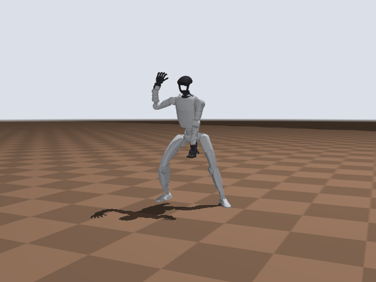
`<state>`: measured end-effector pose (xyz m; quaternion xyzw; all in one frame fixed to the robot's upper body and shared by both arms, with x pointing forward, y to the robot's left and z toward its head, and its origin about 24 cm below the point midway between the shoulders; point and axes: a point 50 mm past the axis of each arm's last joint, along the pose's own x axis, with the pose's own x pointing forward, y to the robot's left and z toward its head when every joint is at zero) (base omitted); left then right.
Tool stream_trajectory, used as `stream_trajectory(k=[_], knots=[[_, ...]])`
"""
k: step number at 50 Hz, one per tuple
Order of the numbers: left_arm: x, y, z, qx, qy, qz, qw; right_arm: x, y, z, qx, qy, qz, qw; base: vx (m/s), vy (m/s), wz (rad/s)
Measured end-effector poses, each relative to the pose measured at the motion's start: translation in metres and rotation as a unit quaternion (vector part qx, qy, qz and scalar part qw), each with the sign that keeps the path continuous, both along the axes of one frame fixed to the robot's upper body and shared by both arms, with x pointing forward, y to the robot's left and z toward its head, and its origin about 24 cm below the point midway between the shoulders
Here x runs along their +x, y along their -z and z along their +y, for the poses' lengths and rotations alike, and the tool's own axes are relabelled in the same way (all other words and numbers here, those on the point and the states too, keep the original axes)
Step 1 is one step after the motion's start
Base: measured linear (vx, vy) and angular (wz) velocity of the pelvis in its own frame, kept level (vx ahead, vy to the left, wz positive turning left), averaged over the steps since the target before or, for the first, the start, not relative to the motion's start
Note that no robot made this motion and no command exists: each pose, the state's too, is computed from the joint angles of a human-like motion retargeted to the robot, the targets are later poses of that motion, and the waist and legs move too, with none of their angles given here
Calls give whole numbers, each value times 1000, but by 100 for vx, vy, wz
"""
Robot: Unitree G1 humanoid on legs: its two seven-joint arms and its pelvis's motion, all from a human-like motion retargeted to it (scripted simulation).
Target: Kungfu
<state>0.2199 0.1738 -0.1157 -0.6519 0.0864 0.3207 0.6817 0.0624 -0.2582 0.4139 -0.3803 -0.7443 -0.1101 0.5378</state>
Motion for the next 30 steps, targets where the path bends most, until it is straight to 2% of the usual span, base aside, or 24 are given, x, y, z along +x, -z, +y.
stream_trajectory(k=[5,9,15,20,25,30], knots=[[42,-29,-21,-2,70,-106,992,-18,20,21,-12,149,-94,984,-11,6,-39],[60,-43,-25,24,121,-121,985,-11,29,28,-18,201,-124,972,-2,23,-34],[65,-49,-22,59,166,-140,974,-2,34,23,10,150,-83,985,2,12,-25],[45,-33,-9,98,203,-97,970,1,34,19,18,128,-58,990,10,6,-25],[-4,-1,19,155,266,9,952,14,37,16,33,114,-14,993,15,4,-108],[-61,23,48,243,375,148,882,35,32,11,49,123,10,991,-9,33,-178]])
